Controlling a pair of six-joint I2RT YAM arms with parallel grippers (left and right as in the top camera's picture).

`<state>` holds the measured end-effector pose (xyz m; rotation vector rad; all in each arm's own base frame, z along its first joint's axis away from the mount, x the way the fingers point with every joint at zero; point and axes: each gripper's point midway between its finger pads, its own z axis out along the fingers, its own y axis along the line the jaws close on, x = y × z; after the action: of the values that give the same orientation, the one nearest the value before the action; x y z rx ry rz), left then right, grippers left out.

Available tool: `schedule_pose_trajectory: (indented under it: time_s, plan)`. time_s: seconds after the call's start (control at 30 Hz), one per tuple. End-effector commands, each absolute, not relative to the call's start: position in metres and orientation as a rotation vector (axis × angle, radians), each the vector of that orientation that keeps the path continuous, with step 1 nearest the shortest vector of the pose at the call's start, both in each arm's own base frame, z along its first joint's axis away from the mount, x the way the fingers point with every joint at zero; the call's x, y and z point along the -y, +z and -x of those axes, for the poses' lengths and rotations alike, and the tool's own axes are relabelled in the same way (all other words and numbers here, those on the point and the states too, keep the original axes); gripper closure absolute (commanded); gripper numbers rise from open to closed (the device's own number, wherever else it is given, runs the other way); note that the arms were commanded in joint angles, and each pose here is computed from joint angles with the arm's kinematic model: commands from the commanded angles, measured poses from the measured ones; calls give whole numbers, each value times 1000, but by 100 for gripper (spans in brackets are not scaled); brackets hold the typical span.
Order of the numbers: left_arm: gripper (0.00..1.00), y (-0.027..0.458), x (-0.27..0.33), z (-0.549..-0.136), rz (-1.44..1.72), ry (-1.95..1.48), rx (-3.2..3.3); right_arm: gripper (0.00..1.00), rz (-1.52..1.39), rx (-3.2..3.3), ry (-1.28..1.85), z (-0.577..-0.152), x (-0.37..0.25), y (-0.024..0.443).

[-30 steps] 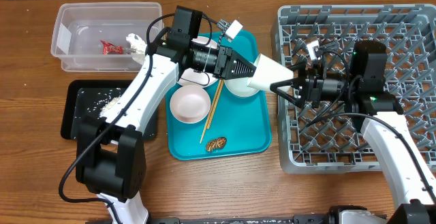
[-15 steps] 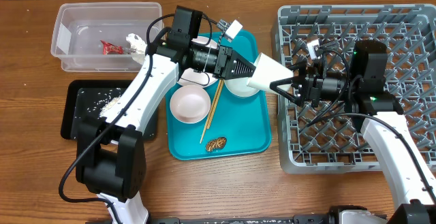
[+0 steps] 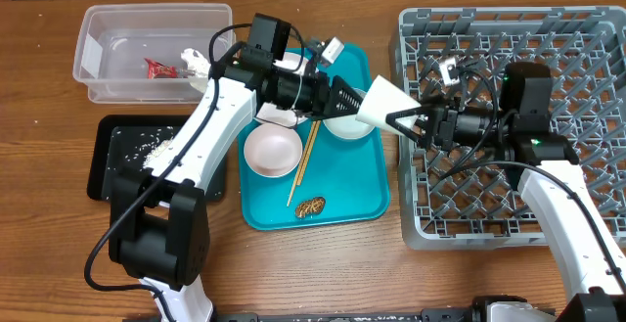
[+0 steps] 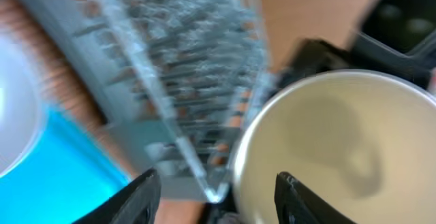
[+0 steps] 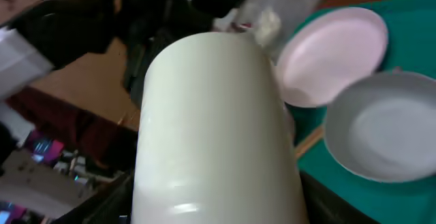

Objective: Sort waste into correct bins and load items into the dishwasher
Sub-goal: 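Hand the white cup from the left gripper to the right gripper, then place the white cup in the dish rack's right side with the right gripper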

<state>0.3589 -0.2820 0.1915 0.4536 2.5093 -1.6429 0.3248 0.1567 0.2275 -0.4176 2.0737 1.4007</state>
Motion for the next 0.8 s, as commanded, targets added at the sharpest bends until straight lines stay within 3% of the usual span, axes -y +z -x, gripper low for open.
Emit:
schedule_pose_trajectory:
  time_s: [0.0,0.17,0.33,0.4,0.57,0.77]
  plan:
    - [41,159,243,-386,-312,-1264,-2650,63,226,-2253,1146,-343,-134,197]
    - [40,149,196,-392,-157,-1115,-2739,69,42,-2404,938,-342,-100,182]
    - [37,147,142,-390,-70,-853,-2805,71,-169,-2485,657,-346,-43,208]
    - [35,150,115,-387,-29,-666,-2830,77,-304,-2515,466,-341,-4,224]
    - [33,163,85,-382,4,-411,-2819,79,-620,-2548,197,-313,66,245]
    - [33,178,83,-380,-1,-397,-2778,80,-954,-2545,-46,-275,138,251]
